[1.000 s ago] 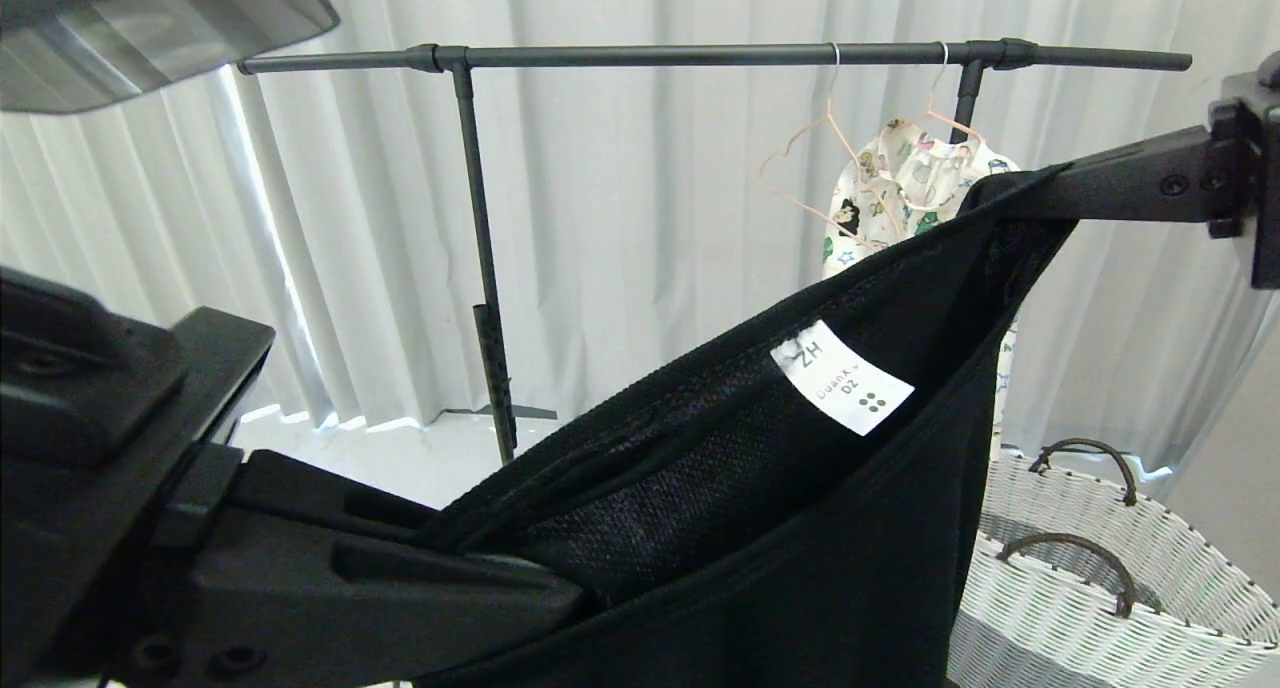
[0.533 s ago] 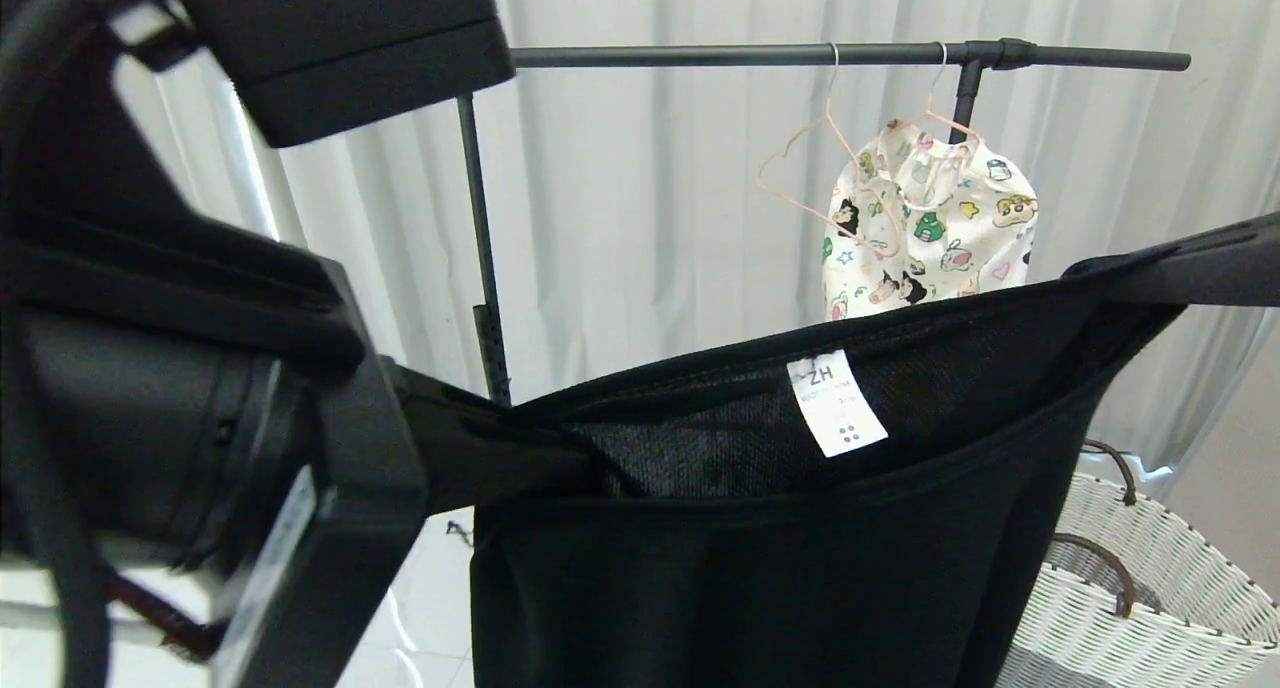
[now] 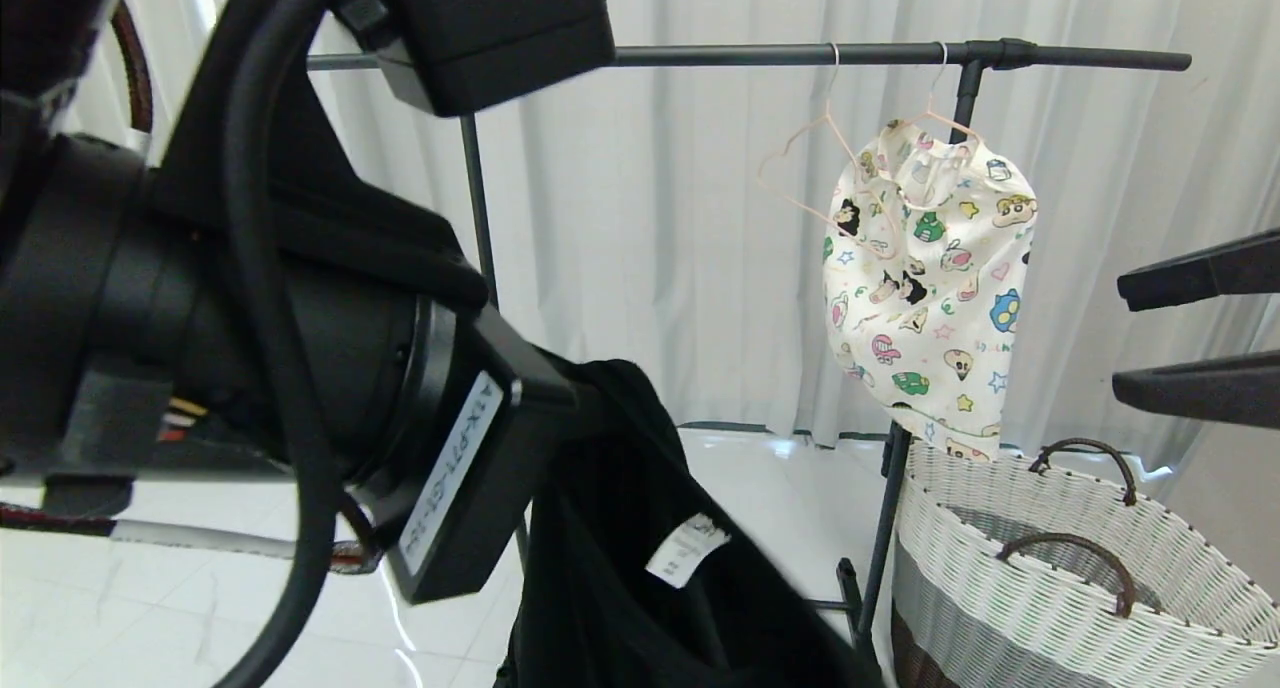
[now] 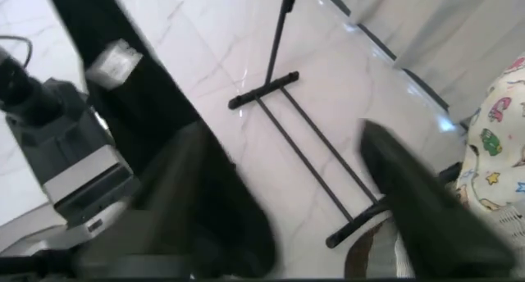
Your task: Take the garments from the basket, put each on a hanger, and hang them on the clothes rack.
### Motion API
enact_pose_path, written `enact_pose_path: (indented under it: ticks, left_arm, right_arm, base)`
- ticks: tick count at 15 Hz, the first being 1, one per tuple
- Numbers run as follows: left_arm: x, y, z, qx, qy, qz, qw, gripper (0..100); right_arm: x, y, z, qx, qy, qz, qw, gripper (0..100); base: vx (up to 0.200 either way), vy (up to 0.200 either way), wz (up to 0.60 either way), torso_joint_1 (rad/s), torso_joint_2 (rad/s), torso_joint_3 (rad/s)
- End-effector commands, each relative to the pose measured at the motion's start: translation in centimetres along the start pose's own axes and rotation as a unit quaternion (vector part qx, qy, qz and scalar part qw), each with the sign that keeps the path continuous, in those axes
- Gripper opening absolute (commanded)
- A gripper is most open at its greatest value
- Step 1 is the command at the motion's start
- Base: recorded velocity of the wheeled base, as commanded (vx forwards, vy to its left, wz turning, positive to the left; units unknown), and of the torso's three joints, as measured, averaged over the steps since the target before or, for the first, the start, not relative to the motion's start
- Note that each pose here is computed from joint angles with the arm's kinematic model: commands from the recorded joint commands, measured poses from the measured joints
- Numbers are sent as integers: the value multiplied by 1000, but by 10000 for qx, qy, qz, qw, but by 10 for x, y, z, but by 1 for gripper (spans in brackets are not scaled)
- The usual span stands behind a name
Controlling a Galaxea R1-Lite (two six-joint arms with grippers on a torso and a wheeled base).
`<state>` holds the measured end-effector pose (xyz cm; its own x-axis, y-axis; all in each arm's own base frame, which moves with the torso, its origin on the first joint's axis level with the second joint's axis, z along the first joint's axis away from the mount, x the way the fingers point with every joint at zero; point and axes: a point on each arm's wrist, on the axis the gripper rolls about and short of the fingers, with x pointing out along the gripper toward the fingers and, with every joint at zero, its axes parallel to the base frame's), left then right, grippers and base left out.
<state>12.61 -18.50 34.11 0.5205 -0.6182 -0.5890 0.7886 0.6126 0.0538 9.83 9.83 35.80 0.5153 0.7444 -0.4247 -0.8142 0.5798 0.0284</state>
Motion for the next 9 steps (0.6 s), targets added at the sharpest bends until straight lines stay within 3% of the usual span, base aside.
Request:
enact_pose_path:
  ticks: [1, 3, 4, 6, 7, 9]
  left_arm:
    - [8, 2, 2, -136, 21, 118, 9998, 0]
    - [16, 4, -10, -139, 321, 616, 9975, 0]
    - [16, 5, -20, -90, 461, 899, 9948, 0]
    - [11, 7, -42, -52, 726, 1150, 9907, 0]
    - [3, 12, -57, -70, 811, 1473, 9857, 0]
    - [-5, 20, -74, -102, 933, 2132, 9725, 0]
  right_arm:
    - [-9, 7, -19, -51, 122, 143, 9998, 100]
    - [-11, 3, -26, 28, 189, -176, 9997, 100]
    - [-10, -4, -26, 131, 251, -698, 9972, 100]
    - [-6, -21, -32, 368, 564, -1926, 9790, 100]
    - [-1, -32, -43, 487, 937, -2704, 9569, 100]
    - [4, -35, -61, 455, 1325, -3292, 9338, 100]
  base:
    - [0, 0, 0, 0, 0, 0]
    - [0, 0, 0, 0, 0, 0]
    - [0, 0, 0, 0, 0, 0]
    - [0, 0, 0, 0, 0, 0]
    - [0, 0, 0, 0, 0, 0]
    - [0, 0, 0, 0, 0, 0]
